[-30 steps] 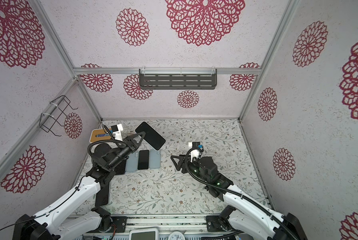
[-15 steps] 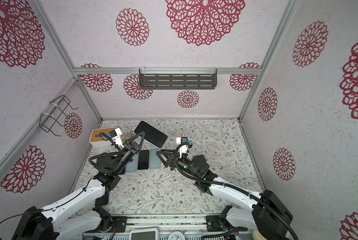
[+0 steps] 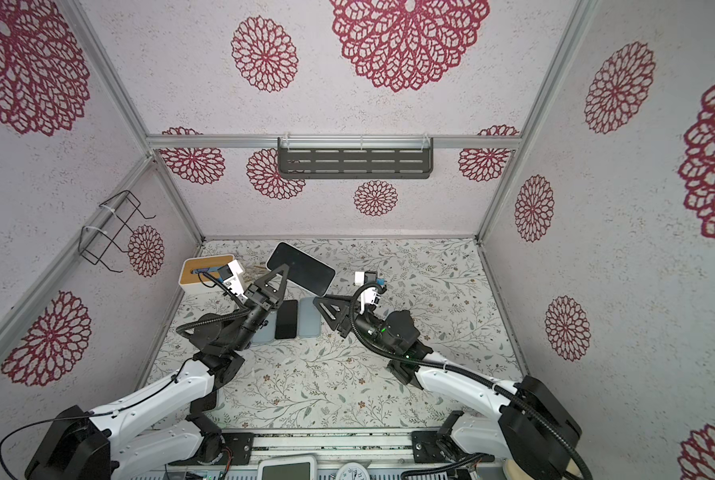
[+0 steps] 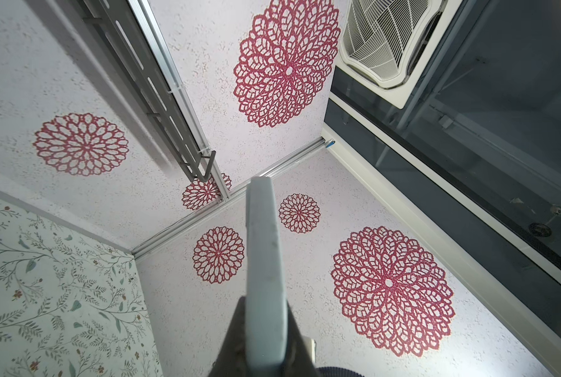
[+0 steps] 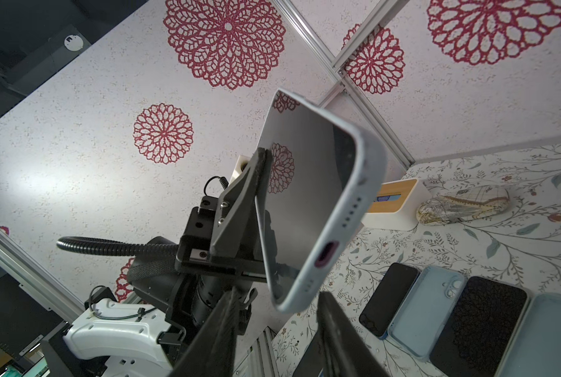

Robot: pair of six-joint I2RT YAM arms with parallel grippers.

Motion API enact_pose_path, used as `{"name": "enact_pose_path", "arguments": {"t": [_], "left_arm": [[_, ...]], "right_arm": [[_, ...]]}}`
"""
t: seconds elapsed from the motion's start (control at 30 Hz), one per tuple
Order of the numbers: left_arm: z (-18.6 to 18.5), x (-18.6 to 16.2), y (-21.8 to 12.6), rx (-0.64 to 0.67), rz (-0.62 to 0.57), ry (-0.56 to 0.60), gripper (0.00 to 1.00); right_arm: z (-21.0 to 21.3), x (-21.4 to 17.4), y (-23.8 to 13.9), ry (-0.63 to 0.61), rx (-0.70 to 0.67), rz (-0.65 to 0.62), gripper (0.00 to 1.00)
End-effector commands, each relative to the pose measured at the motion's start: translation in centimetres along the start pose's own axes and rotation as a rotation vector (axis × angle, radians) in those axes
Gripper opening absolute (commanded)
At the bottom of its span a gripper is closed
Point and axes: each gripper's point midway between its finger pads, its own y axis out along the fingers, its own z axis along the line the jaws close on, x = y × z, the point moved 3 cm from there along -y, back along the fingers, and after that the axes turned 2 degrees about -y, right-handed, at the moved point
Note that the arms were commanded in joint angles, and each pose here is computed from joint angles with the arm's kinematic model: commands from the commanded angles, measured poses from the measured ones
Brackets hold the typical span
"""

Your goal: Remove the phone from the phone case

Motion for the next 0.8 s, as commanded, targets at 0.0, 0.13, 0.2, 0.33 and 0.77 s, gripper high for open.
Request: {"name": "enact_pose_path", "arguments": {"t": [0.0, 0.13, 0.2, 0.33, 0.77], "left_arm": [[-2.5, 0.9, -0.2, -0.103, -0.046, -0.013, 0.00], [-2.5, 0.9, -0.4, -0.102, -0.048, -0.015, 0.00], [-2.4, 0.9, -0.4, -0.102, -0.047, -0.014, 0.00], [-2.4, 0.8, -0.5, -0.103, -0.043, -0.015, 0.00], [-0.9, 0.2, 0.5, 0.026, 0.010, -0.087, 0.00]], "right_arm": [[2.4, 2.6, 0.5, -0.006, 0.100, -0.085, 0.37], [2.3, 2.6, 0.6, 0.005, 0.109, -0.089, 0.29], [2.2, 2.7, 0.5, 0.007, 0.106, -0.094, 0.23], [2.2, 2.8, 0.5, 0.009, 0.105, -0.102, 0.14], [1.8, 1.5, 0.8, -0.091, 0.086, -0.012, 0.00]]}}
